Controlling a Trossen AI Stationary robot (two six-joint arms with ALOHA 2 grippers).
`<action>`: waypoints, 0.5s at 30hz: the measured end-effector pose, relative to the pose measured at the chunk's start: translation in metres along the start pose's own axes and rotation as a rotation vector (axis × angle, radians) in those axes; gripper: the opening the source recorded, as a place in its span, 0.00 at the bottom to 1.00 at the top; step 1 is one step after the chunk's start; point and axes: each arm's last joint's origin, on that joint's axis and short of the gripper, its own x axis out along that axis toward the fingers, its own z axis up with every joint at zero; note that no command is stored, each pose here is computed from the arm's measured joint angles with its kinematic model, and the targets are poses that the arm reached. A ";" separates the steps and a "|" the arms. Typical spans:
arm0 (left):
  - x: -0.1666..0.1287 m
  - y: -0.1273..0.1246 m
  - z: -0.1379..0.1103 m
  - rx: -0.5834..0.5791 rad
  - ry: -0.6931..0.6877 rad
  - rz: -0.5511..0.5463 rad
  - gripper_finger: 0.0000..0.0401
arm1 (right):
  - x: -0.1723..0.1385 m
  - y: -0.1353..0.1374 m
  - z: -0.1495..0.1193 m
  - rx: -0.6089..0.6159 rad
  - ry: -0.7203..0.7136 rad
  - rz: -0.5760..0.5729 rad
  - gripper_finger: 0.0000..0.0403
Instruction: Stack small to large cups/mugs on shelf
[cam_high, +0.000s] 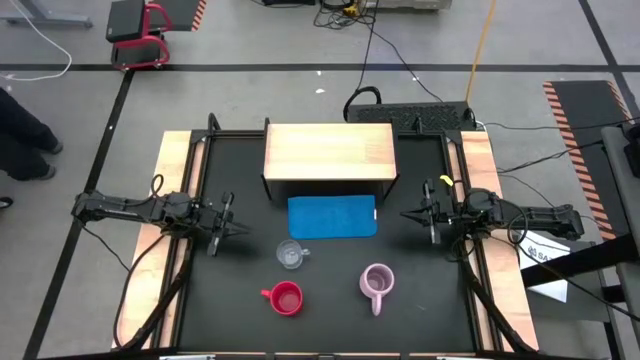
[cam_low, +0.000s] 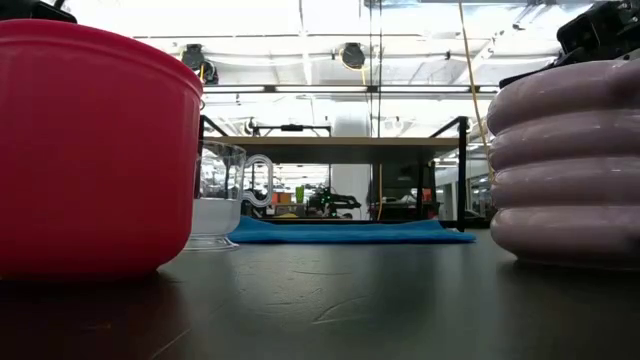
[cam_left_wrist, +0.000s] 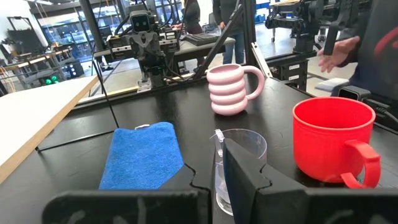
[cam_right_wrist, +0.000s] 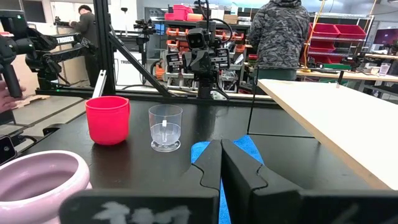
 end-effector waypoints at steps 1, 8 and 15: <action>0.000 0.000 0.000 0.010 -0.002 0.001 0.09 | 0.000 0.000 0.000 0.000 0.000 0.000 0.00; 0.000 0.001 0.004 0.078 -0.044 0.010 0.09 | 0.000 0.000 0.000 0.000 0.000 0.000 0.00; 0.000 0.001 0.007 0.012 -0.077 0.014 0.09 | 0.000 0.000 0.000 0.000 -0.001 0.000 0.00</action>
